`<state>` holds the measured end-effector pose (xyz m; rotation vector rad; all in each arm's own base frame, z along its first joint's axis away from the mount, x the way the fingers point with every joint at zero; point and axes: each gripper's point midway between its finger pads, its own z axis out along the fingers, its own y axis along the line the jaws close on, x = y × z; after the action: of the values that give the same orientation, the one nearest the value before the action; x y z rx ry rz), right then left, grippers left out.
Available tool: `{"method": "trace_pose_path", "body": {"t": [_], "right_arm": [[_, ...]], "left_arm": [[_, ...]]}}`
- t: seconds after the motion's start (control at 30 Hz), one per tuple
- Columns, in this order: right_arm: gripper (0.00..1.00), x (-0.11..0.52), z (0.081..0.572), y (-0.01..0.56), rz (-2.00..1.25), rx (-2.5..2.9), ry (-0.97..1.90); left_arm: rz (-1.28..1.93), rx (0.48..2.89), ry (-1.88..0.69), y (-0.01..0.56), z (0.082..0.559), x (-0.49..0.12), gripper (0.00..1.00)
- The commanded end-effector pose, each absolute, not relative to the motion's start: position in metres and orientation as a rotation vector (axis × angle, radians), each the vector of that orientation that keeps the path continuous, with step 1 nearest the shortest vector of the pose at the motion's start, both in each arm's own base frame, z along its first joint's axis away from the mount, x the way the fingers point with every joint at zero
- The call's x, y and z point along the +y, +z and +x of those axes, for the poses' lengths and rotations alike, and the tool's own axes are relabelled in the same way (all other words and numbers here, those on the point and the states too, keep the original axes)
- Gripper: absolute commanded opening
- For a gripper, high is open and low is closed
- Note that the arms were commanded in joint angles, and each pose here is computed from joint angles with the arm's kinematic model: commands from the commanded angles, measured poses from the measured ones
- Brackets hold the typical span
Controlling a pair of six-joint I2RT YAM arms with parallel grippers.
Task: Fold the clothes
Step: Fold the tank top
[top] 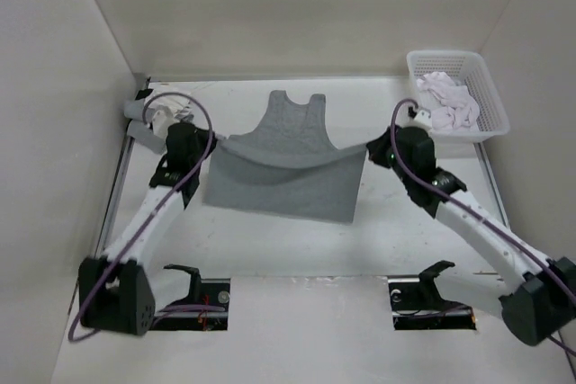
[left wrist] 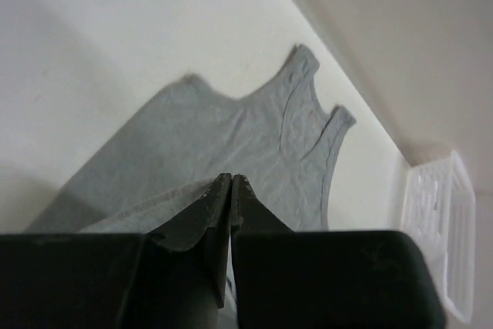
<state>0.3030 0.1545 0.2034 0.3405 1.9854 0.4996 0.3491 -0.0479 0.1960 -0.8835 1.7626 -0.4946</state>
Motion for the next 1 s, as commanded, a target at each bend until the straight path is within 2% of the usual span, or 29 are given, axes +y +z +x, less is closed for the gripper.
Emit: {"method": "trace_pose_path", "body": {"t": [0.0, 0.17, 0.23, 0.27, 0.3, 0.33, 0.37, 0.43, 0.5, 0.57, 0.63, 0.7, 0.77, 0.87, 0.97], "right_arm": [[0.00, 0.160, 0.372, 0.293, 0.277, 1.724, 0.637], [0.00, 0.133, 0.479, 0.289, 0.357, 1.747, 0.593], [0.04, 0.130, 0.519, 0.280, 0.387, 1.764, 0.595], [0.10, 0.129, 0.538, 0.274, 0.405, 1.770, 0.595], [0.20, 0.131, 0.555, 0.267, 0.418, 1.777, 0.606], [0.35, 0.135, 0.568, 0.254, 0.427, 1.805, 0.613], [0.46, 0.141, 0.575, 0.243, 0.424, 1.849, 0.626], [0.53, 0.141, 0.572, 0.222, 0.422, 1.921, 0.602], [0.53, 0.144, 0.554, 0.208, 0.430, 1.932, 0.563], [0.47, 0.149, 0.528, 0.195, 0.436, 1.922, 0.550], [0.33, 0.163, 0.491, 0.180, 0.433, 1.923, 0.588], [0.15, 0.180, 0.453, 0.163, 0.436, 1.928, 0.648], [0.05, 0.189, 0.422, 0.145, 0.439, 1.943, 0.673], [0.03, 0.184, 0.383, 0.117, 0.472, 1.972, 0.663], [0.09, 0.176, 0.359, 0.106, 0.498, 1.977, 0.666]], "left_arm": [[-0.833, 1.439, -0.568, 0.293, 0.429, -0.044, 0.00], [-0.798, 1.478, -0.534, 0.288, 0.535, -0.054, 0.00], [-0.775, 1.508, -0.520, 0.277, 0.574, -0.059, 0.07], [-0.768, 1.533, -0.525, 0.269, 0.586, -0.063, 0.10], [-0.771, 1.554, -0.519, 0.261, 0.599, -0.062, 0.18], [-0.768, 1.581, -0.514, 0.253, 0.608, -0.064, 0.28], [-0.769, 1.603, -0.515, 0.248, 0.608, -0.066, 0.32], [-0.775, 1.610, -0.492, 0.248, 0.594, -0.061, 0.38], [-0.791, 1.601, -0.452, 0.245, 0.564, -0.053, 0.40], [-0.805, 1.603, -0.420, 0.233, 0.532, -0.047, 0.39], [-0.819, 1.629, -0.408, 0.205, 0.489, -0.049, 0.37], [-0.845, 1.682, -0.409, 0.166, 0.449, -0.051, 0.34], [-0.877, 1.749, -0.401, 0.128, 0.414, -0.047, 0.32], [-0.934, 1.813, -0.438, 0.094, 0.381, -0.037, 0.32], [-0.951, 1.833, -0.479, 0.081, 0.370, -0.034, 0.35]]}}
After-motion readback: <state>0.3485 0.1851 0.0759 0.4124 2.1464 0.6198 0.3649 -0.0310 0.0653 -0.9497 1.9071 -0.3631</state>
